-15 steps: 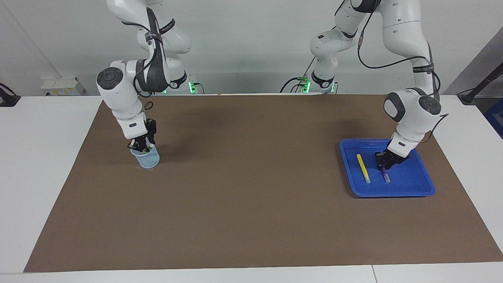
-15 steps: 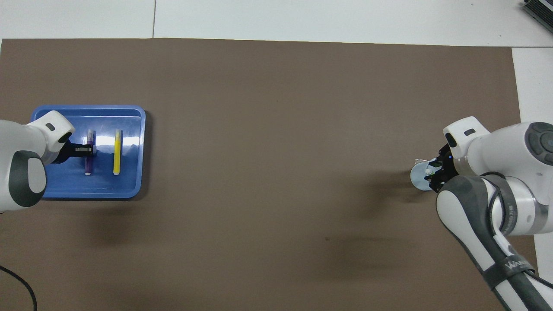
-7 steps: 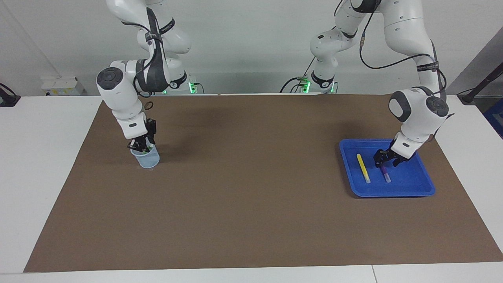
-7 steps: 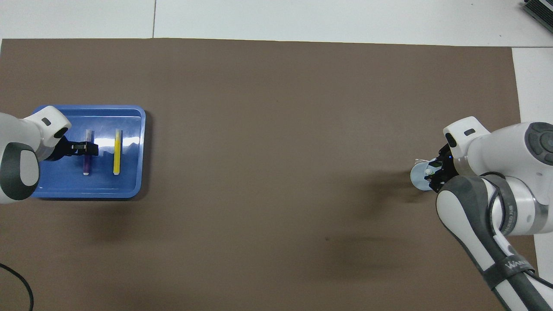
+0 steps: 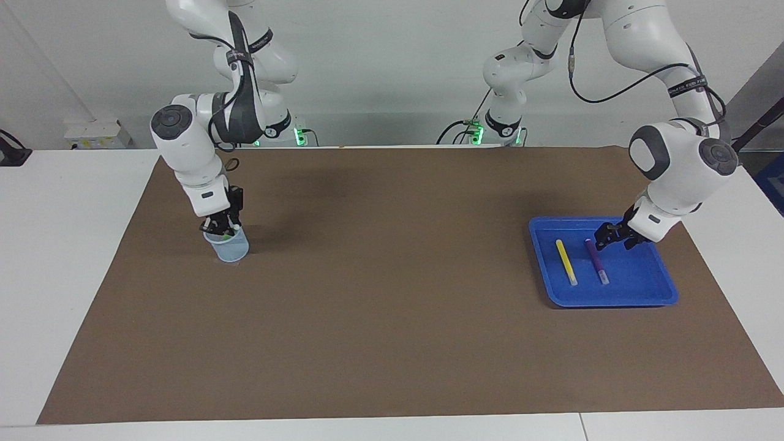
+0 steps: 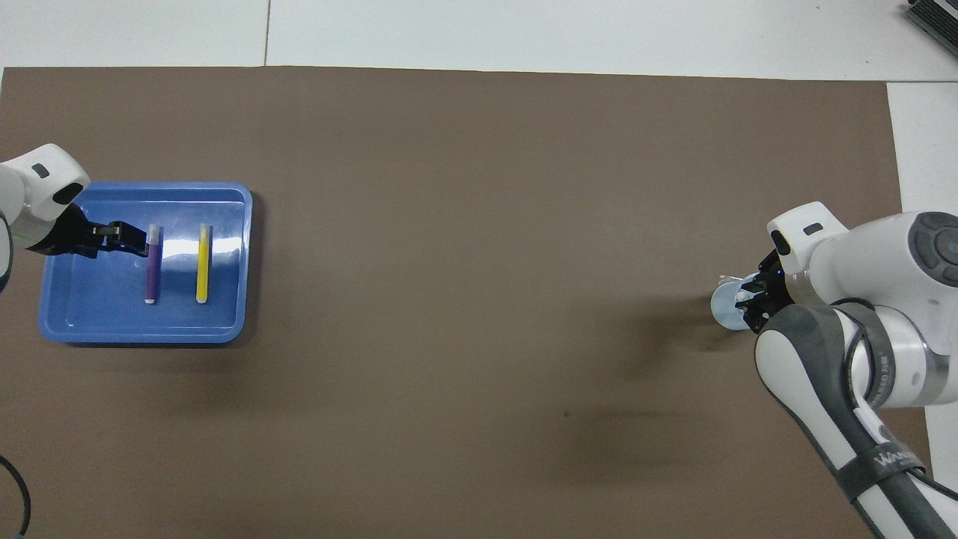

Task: Right arm passes pens to left for tray arrangement
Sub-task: 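Lay the purple pen in the tray beside the yellow pen, open left gripper, then pull the green pen from the cup with the right gripper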

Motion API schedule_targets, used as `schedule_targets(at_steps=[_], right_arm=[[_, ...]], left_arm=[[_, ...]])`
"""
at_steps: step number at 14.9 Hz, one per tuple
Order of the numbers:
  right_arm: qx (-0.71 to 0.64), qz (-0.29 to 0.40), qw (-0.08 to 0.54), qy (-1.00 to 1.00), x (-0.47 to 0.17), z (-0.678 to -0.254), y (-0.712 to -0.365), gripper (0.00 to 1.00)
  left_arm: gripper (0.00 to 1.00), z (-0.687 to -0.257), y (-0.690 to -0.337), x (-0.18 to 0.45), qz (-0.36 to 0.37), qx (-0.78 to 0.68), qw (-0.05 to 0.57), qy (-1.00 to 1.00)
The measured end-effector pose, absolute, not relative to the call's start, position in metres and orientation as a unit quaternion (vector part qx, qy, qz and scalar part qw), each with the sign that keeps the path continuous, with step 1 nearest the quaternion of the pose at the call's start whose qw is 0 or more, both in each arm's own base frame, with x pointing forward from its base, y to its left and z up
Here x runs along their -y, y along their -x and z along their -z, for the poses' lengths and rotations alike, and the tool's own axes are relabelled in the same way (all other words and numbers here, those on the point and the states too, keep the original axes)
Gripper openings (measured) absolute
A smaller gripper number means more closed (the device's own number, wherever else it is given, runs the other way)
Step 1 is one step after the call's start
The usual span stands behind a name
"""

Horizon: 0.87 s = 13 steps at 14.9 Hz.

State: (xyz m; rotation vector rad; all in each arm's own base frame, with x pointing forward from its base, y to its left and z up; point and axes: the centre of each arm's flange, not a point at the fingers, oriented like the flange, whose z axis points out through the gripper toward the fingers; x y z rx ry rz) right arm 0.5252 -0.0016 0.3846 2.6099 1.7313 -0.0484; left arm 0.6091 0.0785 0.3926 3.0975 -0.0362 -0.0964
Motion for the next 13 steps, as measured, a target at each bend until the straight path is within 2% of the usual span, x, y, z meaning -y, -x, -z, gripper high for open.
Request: schedule_targets(at_steps=[1,3,8,13], right_arm=[[-0.551,0.016,0.004,-0.835,0.001,-0.384,-0.525,0.22],[-0.549,0.015,0.005,-0.835,0.001,-0.385,-0.525,0.18],[-0.544,0.015,0.005,-0.839,0.005,-0.389,-0.528,0.18],[-0.524,0.003,0.013,-0.852,0.008,-0.445,-0.55,0.18]], left_arm=[[1.0,-0.4,-0.609,-0.072,0.034,0.001,0.027,-0.999],[1.0,-0.415,-0.61,-0.055,0.043,-0.017,0.031,-0.998],[1.0,-0.466,-0.603,0.004,0.06,-0.106,0.069,-0.99],[1.0,-0.51,-0.584,0.054,0.07,-0.205,0.121,-0.969]])
